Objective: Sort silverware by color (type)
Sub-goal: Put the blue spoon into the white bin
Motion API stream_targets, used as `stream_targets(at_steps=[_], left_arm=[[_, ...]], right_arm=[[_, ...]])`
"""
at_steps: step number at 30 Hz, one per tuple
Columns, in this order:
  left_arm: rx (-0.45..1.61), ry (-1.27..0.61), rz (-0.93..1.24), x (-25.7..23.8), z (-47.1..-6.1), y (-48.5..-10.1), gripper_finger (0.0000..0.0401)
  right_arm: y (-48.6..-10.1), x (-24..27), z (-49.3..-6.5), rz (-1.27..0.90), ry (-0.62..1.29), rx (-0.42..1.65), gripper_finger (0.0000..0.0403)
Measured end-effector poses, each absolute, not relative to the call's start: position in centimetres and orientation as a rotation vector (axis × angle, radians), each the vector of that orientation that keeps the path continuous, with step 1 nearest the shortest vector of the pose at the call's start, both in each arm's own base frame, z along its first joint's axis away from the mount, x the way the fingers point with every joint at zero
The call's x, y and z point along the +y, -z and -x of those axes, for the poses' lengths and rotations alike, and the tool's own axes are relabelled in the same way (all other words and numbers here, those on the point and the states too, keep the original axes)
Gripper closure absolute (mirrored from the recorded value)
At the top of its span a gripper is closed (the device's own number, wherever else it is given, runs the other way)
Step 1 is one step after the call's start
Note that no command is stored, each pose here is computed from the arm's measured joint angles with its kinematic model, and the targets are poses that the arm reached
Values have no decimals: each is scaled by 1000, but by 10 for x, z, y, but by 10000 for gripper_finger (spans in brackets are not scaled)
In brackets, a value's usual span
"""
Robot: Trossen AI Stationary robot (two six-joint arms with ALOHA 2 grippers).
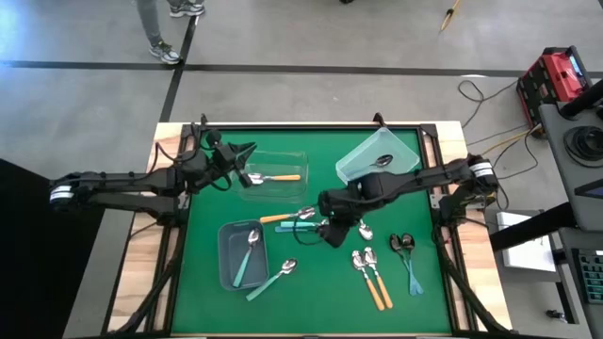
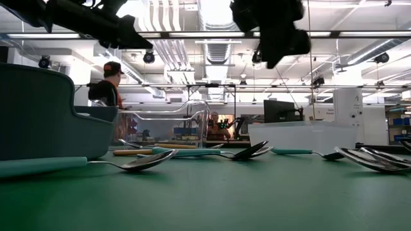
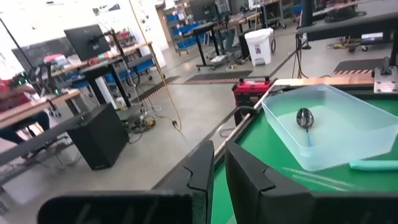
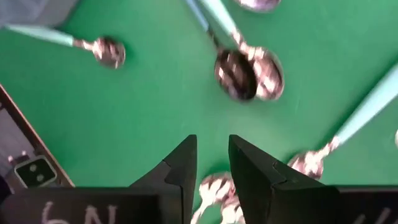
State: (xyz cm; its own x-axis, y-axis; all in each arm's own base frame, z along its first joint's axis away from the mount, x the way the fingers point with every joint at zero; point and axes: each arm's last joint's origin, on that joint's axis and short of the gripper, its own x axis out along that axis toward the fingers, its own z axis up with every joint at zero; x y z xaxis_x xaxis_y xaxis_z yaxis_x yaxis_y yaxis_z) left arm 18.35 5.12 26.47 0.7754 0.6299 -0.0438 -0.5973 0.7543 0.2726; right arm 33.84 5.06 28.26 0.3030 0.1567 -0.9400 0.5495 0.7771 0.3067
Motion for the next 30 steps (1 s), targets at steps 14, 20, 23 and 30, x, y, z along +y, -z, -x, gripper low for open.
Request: stream_targets(at_steps=[14,20,23,30], left_arm=[[91,-681,-316,51,-184,-274,378],[97,-687,-335,52,-184,-275,378],[102,-687,-344,52,-184,-275,378],[109,-688,-365,52,-184,-275,378]], right_arm=[[-243,87,-304,-805,453,1552,331],[-228,87,-284,-848,500,1635,331],[-227,84,-271,-878,539,1635,331],[-233,72,-231,-1002,653,1578,331]])
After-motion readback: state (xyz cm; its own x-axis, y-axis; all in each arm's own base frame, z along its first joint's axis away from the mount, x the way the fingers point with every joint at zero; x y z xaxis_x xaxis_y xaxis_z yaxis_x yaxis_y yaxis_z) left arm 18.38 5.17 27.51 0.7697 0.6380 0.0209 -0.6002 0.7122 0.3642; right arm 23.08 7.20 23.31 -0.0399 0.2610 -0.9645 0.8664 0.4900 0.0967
